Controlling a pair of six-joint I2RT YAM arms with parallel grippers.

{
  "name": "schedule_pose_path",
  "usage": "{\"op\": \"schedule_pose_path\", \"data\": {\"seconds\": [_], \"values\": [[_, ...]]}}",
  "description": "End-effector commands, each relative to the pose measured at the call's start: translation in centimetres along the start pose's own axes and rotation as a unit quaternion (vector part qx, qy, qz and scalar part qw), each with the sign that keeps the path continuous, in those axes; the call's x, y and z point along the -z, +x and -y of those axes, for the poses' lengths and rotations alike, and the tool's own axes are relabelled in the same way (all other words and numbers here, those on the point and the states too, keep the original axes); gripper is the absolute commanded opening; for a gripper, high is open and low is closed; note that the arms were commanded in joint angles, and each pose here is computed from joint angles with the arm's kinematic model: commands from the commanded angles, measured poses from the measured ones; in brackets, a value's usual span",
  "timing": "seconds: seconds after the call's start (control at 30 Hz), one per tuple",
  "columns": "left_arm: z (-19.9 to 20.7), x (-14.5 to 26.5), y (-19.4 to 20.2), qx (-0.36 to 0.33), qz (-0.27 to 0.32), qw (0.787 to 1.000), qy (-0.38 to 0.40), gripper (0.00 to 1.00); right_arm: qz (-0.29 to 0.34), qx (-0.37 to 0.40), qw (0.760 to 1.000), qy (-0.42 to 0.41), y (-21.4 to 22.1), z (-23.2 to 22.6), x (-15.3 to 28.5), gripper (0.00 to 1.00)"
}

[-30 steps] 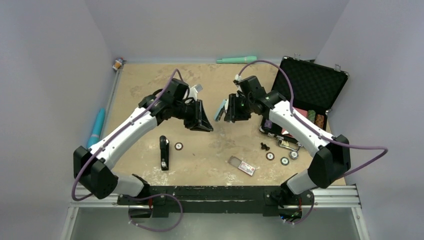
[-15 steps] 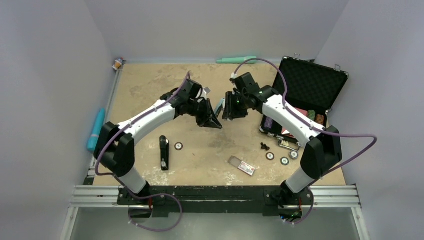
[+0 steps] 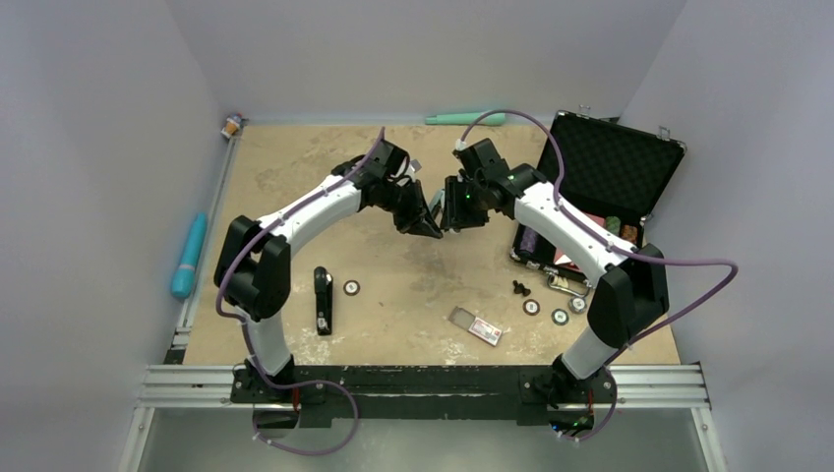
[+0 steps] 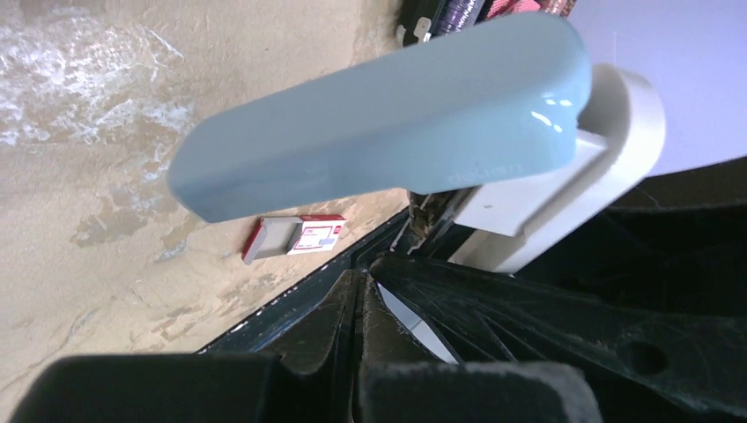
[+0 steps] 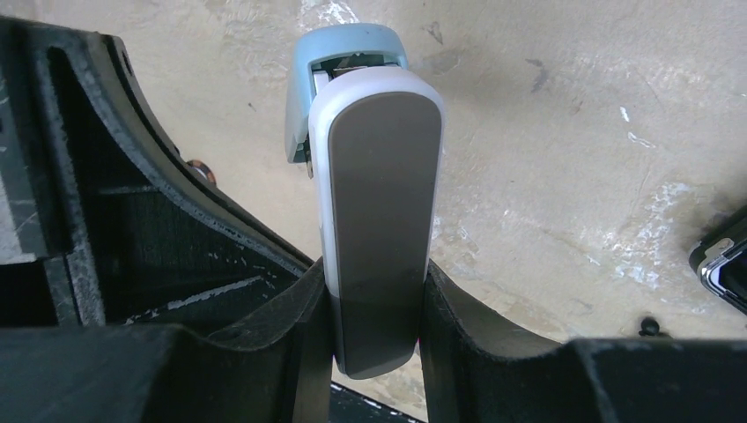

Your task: Unload the staples from the stapler

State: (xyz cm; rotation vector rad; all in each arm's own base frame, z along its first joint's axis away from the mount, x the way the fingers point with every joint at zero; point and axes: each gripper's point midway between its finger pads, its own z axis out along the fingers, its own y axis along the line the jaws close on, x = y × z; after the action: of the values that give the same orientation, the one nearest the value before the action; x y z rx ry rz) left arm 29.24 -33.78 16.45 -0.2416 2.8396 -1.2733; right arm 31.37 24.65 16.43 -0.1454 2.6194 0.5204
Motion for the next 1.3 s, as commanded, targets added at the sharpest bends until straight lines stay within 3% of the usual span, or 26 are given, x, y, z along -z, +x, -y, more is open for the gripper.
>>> {"op": "schedule_pose_path", "data": {"seconds": [0.0,0.37,1.27], "values": [[0.7,0.0,-1.1,-0.02,0.0,1.0,-0.01,0.0,0.036,0.006,0.999,0.002,-2.1,-0.5,1.3,0.0],[-1.0,-0.3,-2.0,-0.029,0.022,0.998,-0.054,0.0,0.042,0.004,0.999,0.021,-2.7,0.4,1.7,0.0],[-2.2,-1.8,-3.9,-0.018,0.046,0.997,-0.064,0.0,0.011,0.007,1.0,-0.006,0.6,0.6,1.8,0.0]]}}
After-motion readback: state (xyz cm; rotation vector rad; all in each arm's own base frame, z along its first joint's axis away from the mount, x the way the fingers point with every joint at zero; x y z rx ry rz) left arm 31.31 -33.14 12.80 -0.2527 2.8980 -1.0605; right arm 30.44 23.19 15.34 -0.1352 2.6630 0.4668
